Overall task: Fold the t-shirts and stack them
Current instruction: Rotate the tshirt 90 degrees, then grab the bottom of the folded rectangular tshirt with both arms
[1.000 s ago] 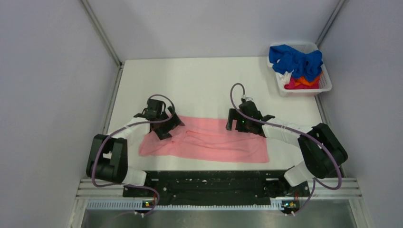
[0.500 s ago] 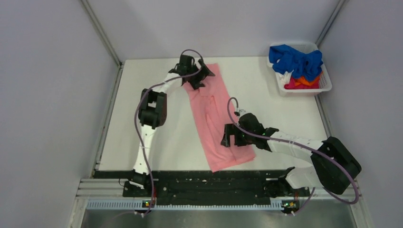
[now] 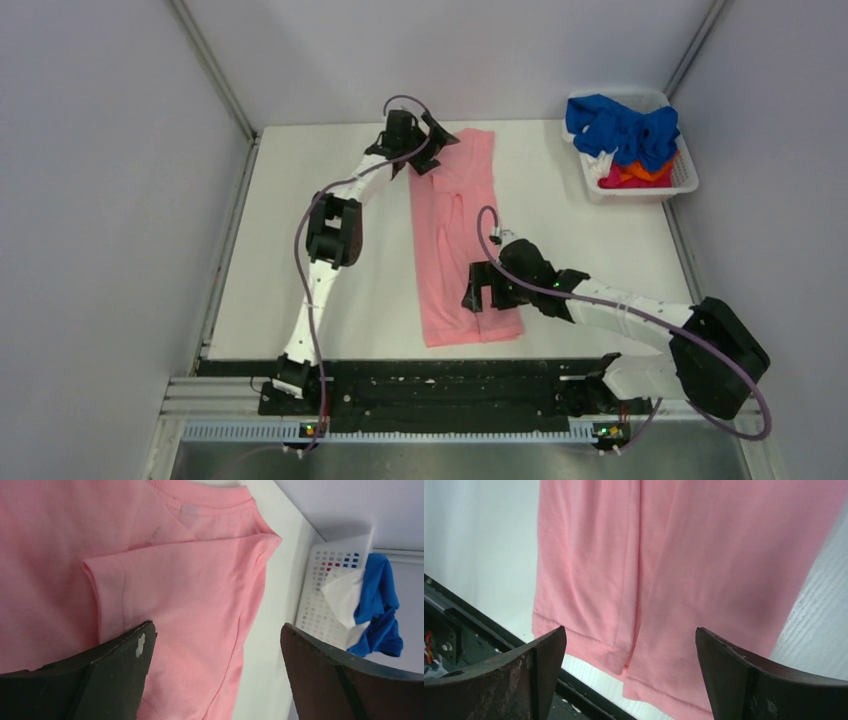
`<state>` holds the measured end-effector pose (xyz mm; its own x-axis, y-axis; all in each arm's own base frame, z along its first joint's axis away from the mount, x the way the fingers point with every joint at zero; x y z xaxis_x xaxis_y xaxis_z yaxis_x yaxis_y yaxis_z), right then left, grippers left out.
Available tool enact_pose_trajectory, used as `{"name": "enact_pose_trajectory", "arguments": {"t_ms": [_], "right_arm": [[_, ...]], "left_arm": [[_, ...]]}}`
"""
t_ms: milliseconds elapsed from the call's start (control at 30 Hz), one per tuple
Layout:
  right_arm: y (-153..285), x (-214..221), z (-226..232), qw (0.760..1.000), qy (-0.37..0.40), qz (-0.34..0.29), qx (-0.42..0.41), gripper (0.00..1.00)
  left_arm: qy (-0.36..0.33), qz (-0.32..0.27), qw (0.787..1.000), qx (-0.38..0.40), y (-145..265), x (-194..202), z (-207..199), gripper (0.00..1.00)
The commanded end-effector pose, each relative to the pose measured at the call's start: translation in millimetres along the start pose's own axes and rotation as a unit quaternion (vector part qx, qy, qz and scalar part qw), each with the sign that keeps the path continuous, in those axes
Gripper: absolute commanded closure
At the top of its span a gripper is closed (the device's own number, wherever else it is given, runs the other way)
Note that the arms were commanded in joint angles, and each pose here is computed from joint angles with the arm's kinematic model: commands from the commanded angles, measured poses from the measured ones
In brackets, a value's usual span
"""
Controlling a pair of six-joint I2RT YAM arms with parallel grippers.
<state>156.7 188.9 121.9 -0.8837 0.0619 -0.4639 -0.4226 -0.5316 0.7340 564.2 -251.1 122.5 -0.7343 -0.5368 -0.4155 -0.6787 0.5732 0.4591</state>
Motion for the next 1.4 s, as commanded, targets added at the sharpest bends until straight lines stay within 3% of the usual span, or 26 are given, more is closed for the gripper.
{"name": "enact_pose_trajectory", "arguments": {"t_ms": [0, 100, 233, 400, 567, 667, 767, 900, 1100, 1367], "right_arm": [[29.5, -21.8, 18.6, 0.997, -0.023, -0.067, -0.004, 0.01], [43.1, -20.4, 8.4, 0.993, -0.054, -0.093, 0.043, 0.01], [60.6, -14.3, -6.4, 0.989, -0.071, -0.095, 0.088, 0.01], [72.8, 3.0, -20.0, 0.984, -0.117, -0.089, 0.098, 0.01], [75.5, 17.6, -32.6, 0.98, -0.141, -0.089, 0.106, 0.05], [73.1, 25.1, -37.1, 0.981, -0.146, -0.072, 0.11, 0.09], [67.9, 30.8, -42.3, 0.979, -0.149, -0.062, 0.121, 0.14], [59.8, 34.9, -45.2, 0.979, -0.154, -0.051, 0.121, 0.24], [48.2, 44.8, -49.2, 0.982, -0.159, -0.032, 0.101, 0.37], [40.8, 49.6, -52.1, 0.984, -0.152, -0.019, 0.095, 0.48]], "left_arm": [[-0.07, -0.083, 0.994, -0.01, 46.6, -50.2, -44.6, 0.01], [-0.117, -0.084, 0.989, 0.014, 96.1, -58.6, -93.7, 0.01], [-0.184, -0.054, 0.981, -0.013, 165.0, -20.9, -125.4, 0.01], [-0.237, 0.008, 0.967, -0.094, 245.2, 97.4, -90.4, 0.01], [-0.187, 0.076, 0.974, -0.102, 299.1, 196.3, -37.6, 0.04], [-0.2, 0.137, 0.963, -0.115, 323.8, 237.9, -17.8, 0.06], [-0.2, 0.2, 0.952, -0.12, 335.8, 274.1, -0.4, 0.1], [-0.188, 0.273, 0.94, -0.082, 334.1, 305.7, 10.1, 0.21], [-0.195, 0.291, 0.928, -0.123, 325.9, 316.2, 17.0, 0.43], [-0.195, 0.321, 0.911, -0.168, 314.2, 326.6, 32.6, 0.54]]}}
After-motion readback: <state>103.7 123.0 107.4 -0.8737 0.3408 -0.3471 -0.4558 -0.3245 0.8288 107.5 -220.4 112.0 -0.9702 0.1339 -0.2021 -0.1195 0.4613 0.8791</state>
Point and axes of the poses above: each gripper's point midway between its finger pads, its own y axis back along the fingers, its own z axis along the line the jaws close on, x = y × z, the point moved 10 cm from there along y, back along the fingers, and after that the axes turned 9 degrees about -y, right-handed, at the moved point
